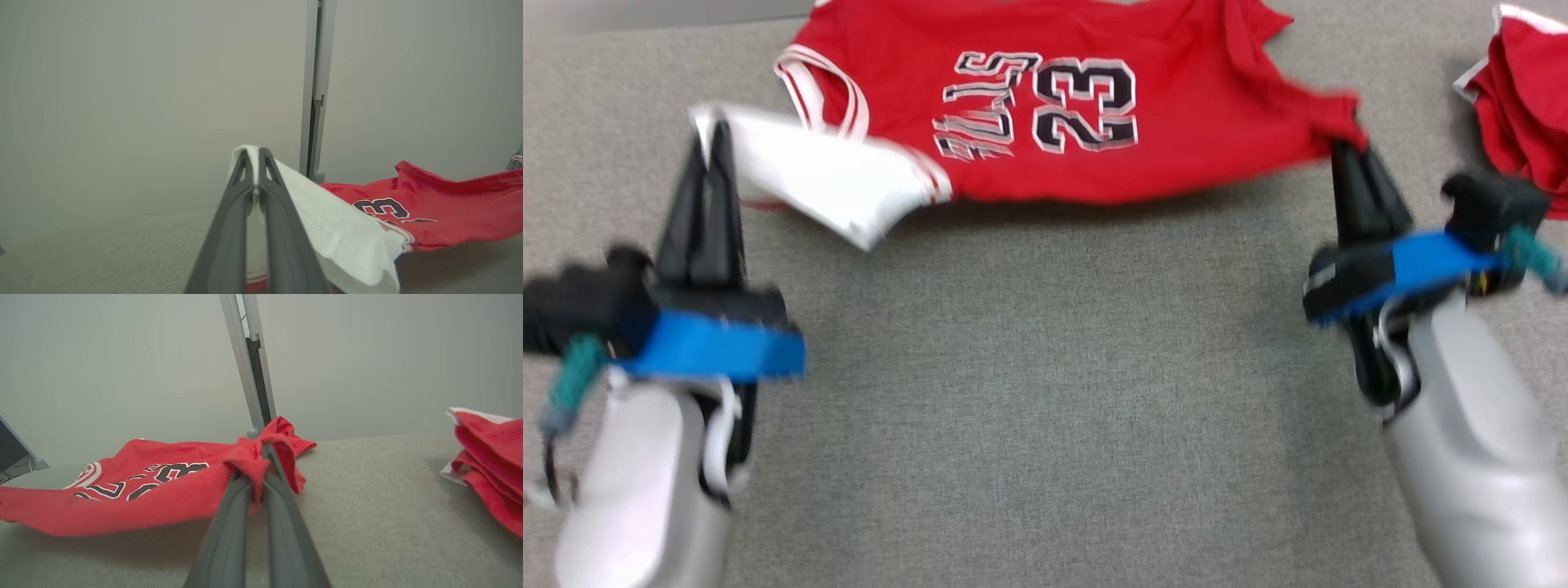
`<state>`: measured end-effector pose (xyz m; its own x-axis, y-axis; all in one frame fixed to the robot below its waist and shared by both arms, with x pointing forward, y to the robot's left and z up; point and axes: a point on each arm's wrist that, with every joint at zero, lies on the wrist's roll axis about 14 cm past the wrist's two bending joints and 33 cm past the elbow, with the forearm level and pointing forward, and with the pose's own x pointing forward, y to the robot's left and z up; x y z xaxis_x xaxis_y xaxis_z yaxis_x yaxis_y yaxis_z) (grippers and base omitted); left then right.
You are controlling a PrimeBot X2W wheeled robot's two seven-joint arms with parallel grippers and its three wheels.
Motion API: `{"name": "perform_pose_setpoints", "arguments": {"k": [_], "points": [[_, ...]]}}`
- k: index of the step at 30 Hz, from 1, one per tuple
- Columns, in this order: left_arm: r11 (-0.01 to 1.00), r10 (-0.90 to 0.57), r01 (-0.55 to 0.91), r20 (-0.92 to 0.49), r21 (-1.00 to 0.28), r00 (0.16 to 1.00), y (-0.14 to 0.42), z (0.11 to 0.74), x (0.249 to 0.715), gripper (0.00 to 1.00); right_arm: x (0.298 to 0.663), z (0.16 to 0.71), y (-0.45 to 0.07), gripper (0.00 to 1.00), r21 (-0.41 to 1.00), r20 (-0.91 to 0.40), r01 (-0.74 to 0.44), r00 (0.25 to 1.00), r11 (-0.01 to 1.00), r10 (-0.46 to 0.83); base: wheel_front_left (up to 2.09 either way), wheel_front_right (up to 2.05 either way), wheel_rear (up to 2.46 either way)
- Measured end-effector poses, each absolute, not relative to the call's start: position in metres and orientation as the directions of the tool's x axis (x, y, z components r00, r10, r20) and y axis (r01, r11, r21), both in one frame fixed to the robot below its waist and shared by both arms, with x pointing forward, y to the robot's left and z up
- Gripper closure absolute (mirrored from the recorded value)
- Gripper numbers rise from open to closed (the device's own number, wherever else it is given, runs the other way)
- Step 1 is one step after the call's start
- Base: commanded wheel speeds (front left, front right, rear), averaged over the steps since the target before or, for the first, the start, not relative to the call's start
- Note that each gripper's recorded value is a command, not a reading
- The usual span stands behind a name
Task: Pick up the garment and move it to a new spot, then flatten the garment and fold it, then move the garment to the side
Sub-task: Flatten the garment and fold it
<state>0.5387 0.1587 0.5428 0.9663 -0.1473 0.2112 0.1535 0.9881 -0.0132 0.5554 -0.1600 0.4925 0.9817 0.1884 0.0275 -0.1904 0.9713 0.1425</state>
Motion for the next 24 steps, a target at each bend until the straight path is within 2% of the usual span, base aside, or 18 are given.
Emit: {"name": "perform_pose_setpoints", "arguments": {"k": [7,13,16,24], "points": [[0.993,-0.081,0.086,0.057,-0.085,0.995,0.167,0.492,0.459,1.00,0.479,0.441,-0.162,1.00,0.252,-0.109,-0.135,0.980,0.958,0.166,0.00,0.00,0.00],[0.989,-0.019,0.011,-0.050,-0.148,0.999,0.174,0.465,0.400,1.00,0.423,0.417,-0.172,1.00,0.284,-0.200,-0.075,0.970,0.956,0.135,0.00,0.00,0.00],[0.981,0.013,-0.029,-0.084,-0.192,0.996,0.177,0.459,0.376,1.00,0.399,0.412,-0.173,1.00,0.296,-0.232,-0.057,0.964,0.953,0.130,0.00,0.00,0.00],[0.979,0.025,-0.055,-0.151,-0.198,0.988,0.181,0.449,0.334,1.00,0.356,0.412,-0.178,1.00,0.285,-0.283,-0.046,0.950,0.957,0.130,0.00,0.00,0.00]]}}
